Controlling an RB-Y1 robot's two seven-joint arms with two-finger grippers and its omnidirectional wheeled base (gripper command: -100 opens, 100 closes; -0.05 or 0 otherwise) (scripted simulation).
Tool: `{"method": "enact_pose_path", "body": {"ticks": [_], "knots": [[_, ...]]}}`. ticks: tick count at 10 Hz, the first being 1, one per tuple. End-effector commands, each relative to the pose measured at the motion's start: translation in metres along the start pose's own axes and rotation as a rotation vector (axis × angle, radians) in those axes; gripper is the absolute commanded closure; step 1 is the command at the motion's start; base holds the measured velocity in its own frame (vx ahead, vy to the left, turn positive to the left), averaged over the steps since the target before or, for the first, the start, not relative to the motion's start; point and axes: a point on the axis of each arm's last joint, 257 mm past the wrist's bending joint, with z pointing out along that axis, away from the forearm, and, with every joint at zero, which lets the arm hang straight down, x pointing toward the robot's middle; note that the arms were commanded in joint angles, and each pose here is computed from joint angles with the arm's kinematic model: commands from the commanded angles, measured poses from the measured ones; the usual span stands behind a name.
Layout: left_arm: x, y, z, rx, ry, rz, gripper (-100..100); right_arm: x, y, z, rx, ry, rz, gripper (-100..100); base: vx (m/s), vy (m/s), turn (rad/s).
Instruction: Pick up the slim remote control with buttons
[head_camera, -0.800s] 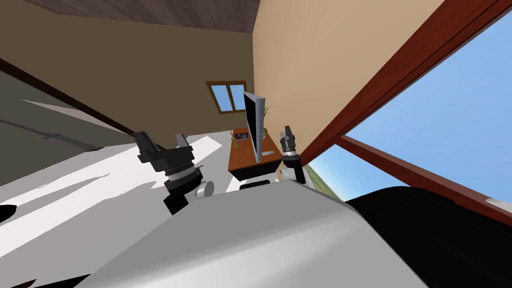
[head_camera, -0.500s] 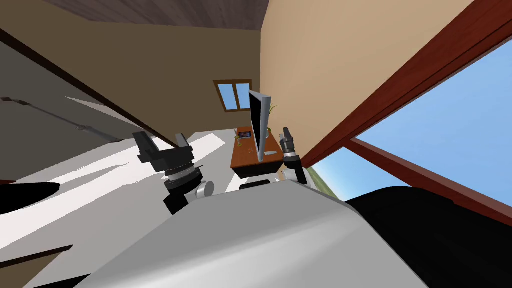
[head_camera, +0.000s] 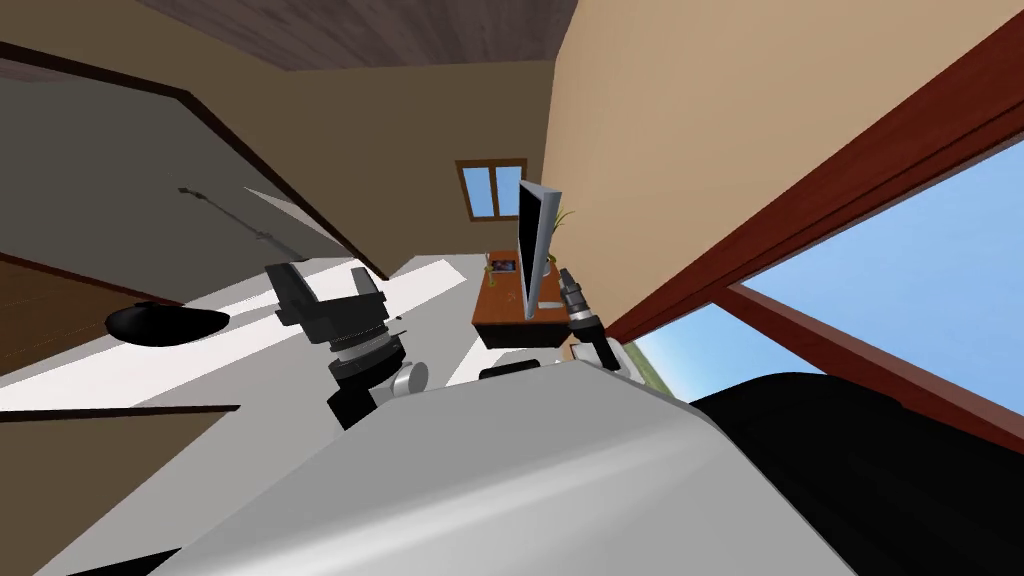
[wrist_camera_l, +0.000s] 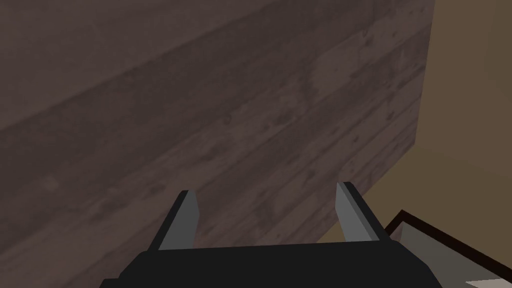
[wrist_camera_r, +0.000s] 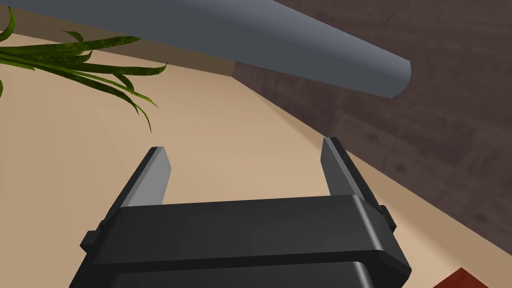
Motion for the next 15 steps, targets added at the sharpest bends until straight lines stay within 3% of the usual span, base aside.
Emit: {"method": "enact_pose_path", "body": {"ticks": [1,2,3,5,6,8,9,10,11,12,13,14,15], "knots": [[0.000,0.000,0.000,0.000,0.000,0.000,0,0.005,-0.028,-0.014,0.064,0.050,-0.045,-100,-0.110,0.004,0.491],[0.000,0.000,0.000,0.000,0.000,0.000,0,0.009,-0.048,-0.025,0.111,0.088,-0.078,-100,-0.121,0.013,0.463],[0.000,0.000,0.000,0.000,0.000,0.000,0,0.010,-0.049,-0.025,0.110,0.101,-0.087,-100,-0.079,0.009,0.247],[0.000,0.000,0.000,0.000,0.000,0.000,0,0.016,-0.092,-0.053,0.213,0.177,-0.151,-100,-0.088,0.011,0.394],[0.000,0.000,0.000,0.000,0.000,0.000,0,0.015,-0.092,-0.053,0.211,0.192,-0.163,-100,-0.077,0.000,0.377],[0.000,0.000,0.000,0.000,0.000,0.000,0,0.017,-0.115,-0.070,0.264,0.241,-0.201,-100,-0.062,-0.006,0.334],[0.000,0.000,0.000,0.000,0.000,0.000,0,0.018,-0.138,-0.089,0.320,0.287,-0.236,-100,-0.053,0.007,0.321],[0.000,0.000,0.000,0.000,0.000,0.000,0,0.018,-0.138,-0.089,0.319,0.292,-0.240,-100,-0.049,0.004,0.296],[0.000,0.000,0.000,0.000,0.000,0.000,0,0.018,-0.160,-0.110,0.374,0.345,-0.279,-100,-0.060,0.010,0.394],[0.000,0.000,0.000,0.000,0.000,0.000,0,0.018,-0.161,-0.111,0.375,0.345,-0.279,-100,-0.047,0.005,0.305],[0.000,0.000,0.000,0.000,0.000,0.000,0,0.017,-0.183,-0.134,0.432,0.399,-0.317,-100,-0.044,0.003,0.388],[0.000,0.000,0.000,0.000,0.000,0.000,0,0.017,-0.183,-0.134,0.432,0.399,-0.317,-100,-0.041,-0.002,0.327],[0.000,0.000,0.000,0.000,0.000,0.000,0,0.015,-0.204,-0.159,0.489,0.455,-0.354,-100,-0.046,0.001,0.421]]}}
